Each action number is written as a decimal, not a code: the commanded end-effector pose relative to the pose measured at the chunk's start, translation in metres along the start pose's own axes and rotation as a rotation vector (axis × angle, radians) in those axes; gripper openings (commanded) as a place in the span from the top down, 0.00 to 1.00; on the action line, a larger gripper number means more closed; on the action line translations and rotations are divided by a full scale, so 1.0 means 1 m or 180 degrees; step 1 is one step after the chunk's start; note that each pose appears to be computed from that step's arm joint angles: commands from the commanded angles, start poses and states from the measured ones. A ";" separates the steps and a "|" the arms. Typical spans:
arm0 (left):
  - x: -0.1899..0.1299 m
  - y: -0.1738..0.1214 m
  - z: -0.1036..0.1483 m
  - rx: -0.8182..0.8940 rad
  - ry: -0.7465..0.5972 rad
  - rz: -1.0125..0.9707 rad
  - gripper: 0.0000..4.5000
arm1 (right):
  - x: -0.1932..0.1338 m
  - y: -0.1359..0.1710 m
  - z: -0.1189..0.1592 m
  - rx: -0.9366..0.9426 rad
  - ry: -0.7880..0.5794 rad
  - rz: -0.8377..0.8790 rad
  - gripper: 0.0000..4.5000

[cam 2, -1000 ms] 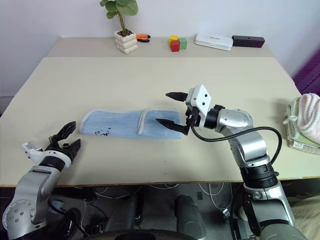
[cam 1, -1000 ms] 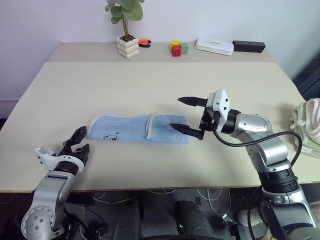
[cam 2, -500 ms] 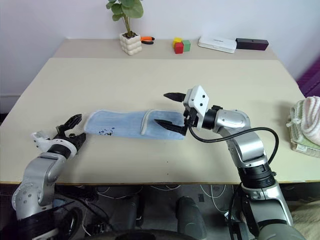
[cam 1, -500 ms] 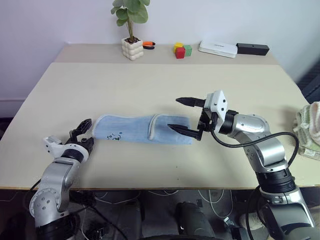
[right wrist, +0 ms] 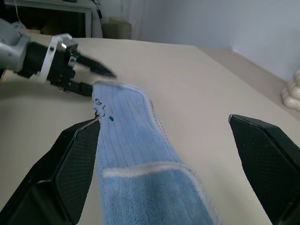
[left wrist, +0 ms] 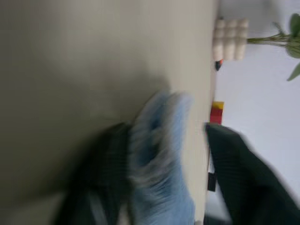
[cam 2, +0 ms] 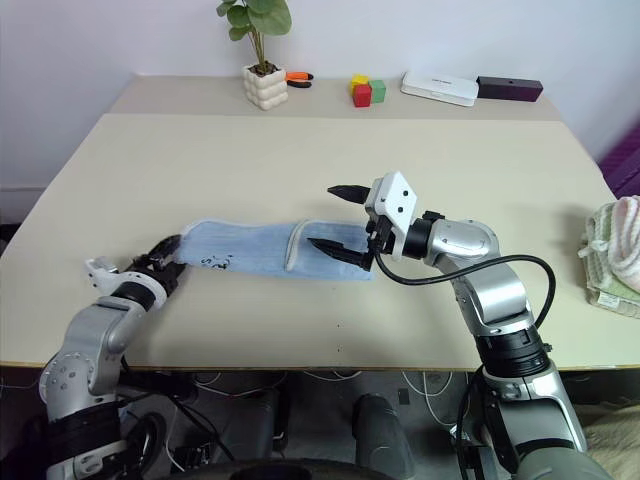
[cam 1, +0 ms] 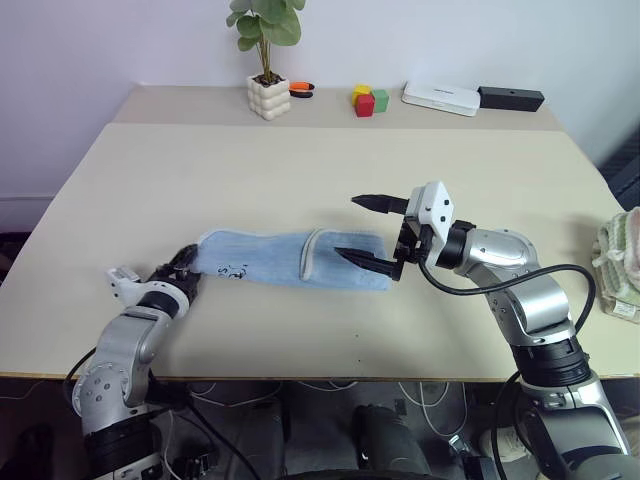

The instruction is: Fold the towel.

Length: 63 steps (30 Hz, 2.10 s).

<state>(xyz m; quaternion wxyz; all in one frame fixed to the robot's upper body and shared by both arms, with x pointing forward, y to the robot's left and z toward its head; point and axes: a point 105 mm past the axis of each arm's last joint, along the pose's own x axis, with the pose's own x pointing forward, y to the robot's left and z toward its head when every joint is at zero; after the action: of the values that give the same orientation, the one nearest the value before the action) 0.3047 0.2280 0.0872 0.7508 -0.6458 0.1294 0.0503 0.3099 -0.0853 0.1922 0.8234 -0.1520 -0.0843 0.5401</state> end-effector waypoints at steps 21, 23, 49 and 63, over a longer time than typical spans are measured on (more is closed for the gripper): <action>-0.010 -0.098 -0.044 0.1511 0.0276 -0.1194 0.99 | -0.023 -0.016 -0.003 -0.0089 0.0124 -0.0095 0.00; -0.008 -0.102 -0.050 0.1657 0.0370 -0.1263 0.99 | -0.030 -0.019 -0.005 -0.0097 0.0213 -0.0084 0.00; 0.018 -0.119 -0.192 0.3314 0.2285 -0.2560 0.99 | -0.098 -0.034 -0.026 -0.0186 0.0936 -0.0360 0.00; 0.027 -0.106 -0.231 0.3477 0.2638 -0.2668 0.99 | -0.110 -0.029 -0.028 -0.0188 0.1025 -0.0481 0.00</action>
<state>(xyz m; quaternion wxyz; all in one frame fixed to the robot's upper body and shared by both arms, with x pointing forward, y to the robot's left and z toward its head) 0.3289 -0.0095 0.1440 0.8135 -0.1613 0.1668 -0.5333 0.3000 -0.1998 0.1648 0.8569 -0.2437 0.0463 0.4518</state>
